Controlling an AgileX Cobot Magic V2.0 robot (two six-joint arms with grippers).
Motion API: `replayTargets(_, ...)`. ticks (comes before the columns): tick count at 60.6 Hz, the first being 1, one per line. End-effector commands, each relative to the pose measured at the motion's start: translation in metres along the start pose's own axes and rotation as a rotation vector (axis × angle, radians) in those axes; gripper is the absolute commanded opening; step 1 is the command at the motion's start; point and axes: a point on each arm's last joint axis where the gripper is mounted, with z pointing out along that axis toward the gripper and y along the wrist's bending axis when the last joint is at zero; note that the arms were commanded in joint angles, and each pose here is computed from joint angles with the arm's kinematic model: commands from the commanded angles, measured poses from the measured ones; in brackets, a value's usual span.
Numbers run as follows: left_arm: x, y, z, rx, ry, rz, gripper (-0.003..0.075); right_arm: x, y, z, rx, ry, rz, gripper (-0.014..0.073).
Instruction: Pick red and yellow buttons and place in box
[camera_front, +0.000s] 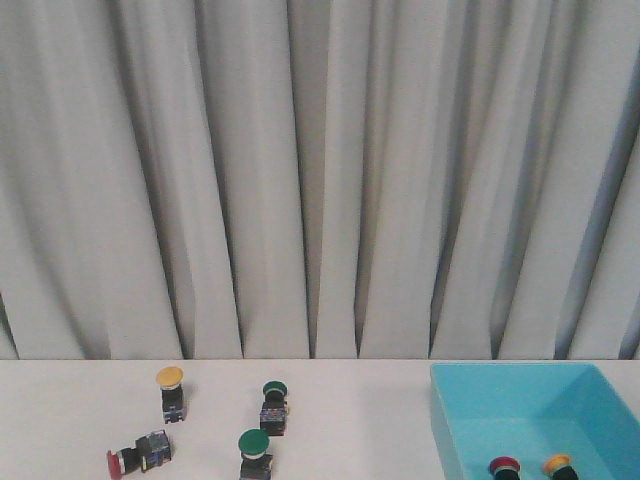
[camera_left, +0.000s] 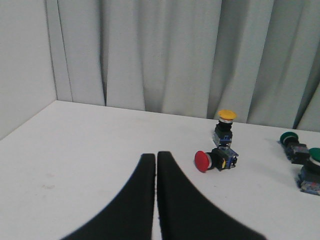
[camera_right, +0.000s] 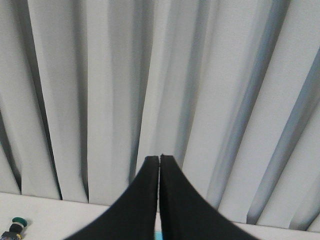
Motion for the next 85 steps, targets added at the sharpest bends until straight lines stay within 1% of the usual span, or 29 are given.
replayTargets(1, -0.0021, -0.0008, -0.0009, 0.010, -0.064, 0.051, -0.0006, -0.0157, -0.0012, -0.0083, 0.021, -0.110, 0.000, -0.0008)
replayTargets(14, -0.0019, -0.0022, -0.0009, 0.029, -0.063, 0.128, -0.0006, -0.0156, -0.0011, -0.0083, 0.020, -0.109, 0.000, -0.0008)
replayTargets(19, -0.0017, -0.0028, -0.0009, 0.039, -0.062, 0.139, -0.0006, -0.0156, -0.0011, -0.0083, 0.020, -0.109, 0.000, -0.0008)
replayTargets(30, -0.0014, -0.0048, -0.0010, 0.077, -0.060, 0.140, -0.0006, -0.0156, -0.0011, -0.0083, 0.020, -0.109, 0.000, -0.0008)
replayTargets(46, -0.0013, -0.0053, -0.0010, 0.083, -0.058, 0.109, -0.0006, -0.0156, -0.0011, -0.0083, 0.020, -0.109, 0.000, -0.0008)
replayTargets(85, -0.0005, -0.0064, -0.0010, 0.095, -0.047, 0.127, -0.0006, -0.0156, -0.0011, -0.0083, 0.020, -0.109, 0.000, -0.0008)
